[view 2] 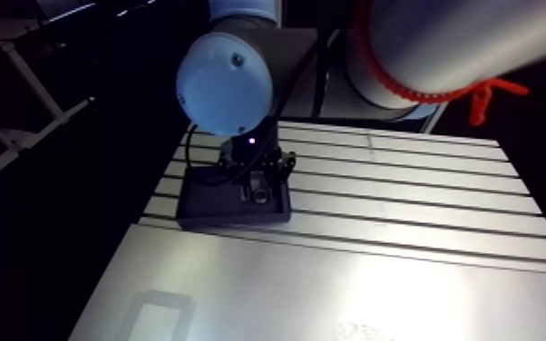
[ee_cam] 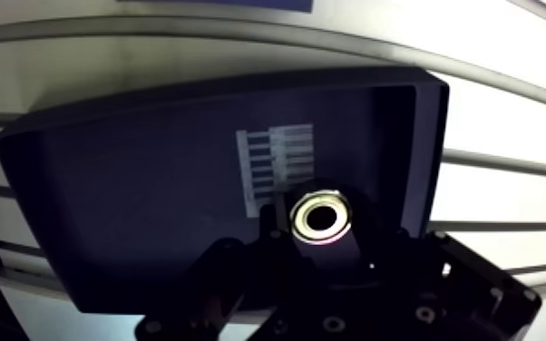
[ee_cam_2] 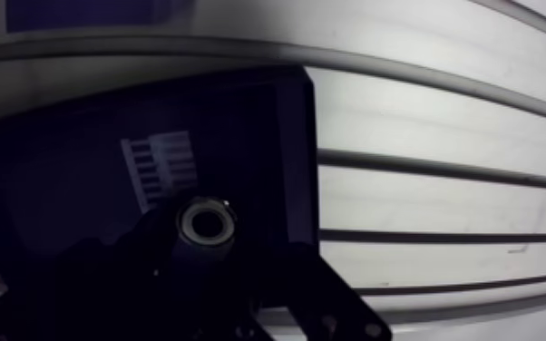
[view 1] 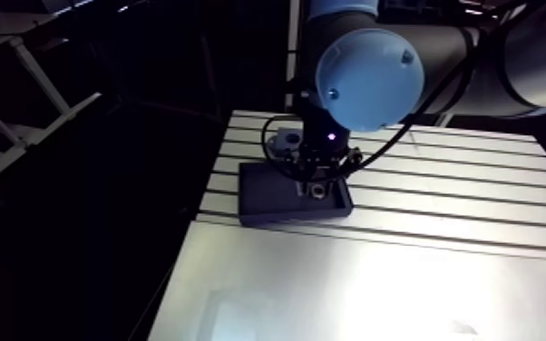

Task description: Pick up the bearing and press it into the housing until flush.

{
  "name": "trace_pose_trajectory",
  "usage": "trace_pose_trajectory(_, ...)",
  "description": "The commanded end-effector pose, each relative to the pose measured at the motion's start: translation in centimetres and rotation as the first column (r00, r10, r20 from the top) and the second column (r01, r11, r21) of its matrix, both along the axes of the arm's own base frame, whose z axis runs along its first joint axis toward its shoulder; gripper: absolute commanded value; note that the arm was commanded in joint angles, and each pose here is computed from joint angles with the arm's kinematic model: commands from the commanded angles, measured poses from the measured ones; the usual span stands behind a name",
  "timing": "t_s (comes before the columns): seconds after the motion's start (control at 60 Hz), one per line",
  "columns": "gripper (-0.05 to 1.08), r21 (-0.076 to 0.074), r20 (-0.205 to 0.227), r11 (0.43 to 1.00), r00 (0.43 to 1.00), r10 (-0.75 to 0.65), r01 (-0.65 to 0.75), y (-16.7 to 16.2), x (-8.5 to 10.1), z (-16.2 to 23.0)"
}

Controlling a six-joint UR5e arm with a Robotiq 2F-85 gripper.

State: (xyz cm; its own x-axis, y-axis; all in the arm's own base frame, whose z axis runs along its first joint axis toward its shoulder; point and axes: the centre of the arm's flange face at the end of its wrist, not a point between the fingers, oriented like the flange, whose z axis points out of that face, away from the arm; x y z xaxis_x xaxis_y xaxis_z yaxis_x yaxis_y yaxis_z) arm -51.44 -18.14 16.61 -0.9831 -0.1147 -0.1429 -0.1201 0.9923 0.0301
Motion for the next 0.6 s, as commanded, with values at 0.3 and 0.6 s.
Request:
trace_pose_trajectory(0.3,0.55,-0.001,0.003,1.0,1.0,0.0,0.0,0.0,0.0,-0.1)
trace_pose_trajectory(0.6,0.57,-0.007,-0.02,1.0,1.0,0.005,-0.005,-0.4,-0.1,1.3)
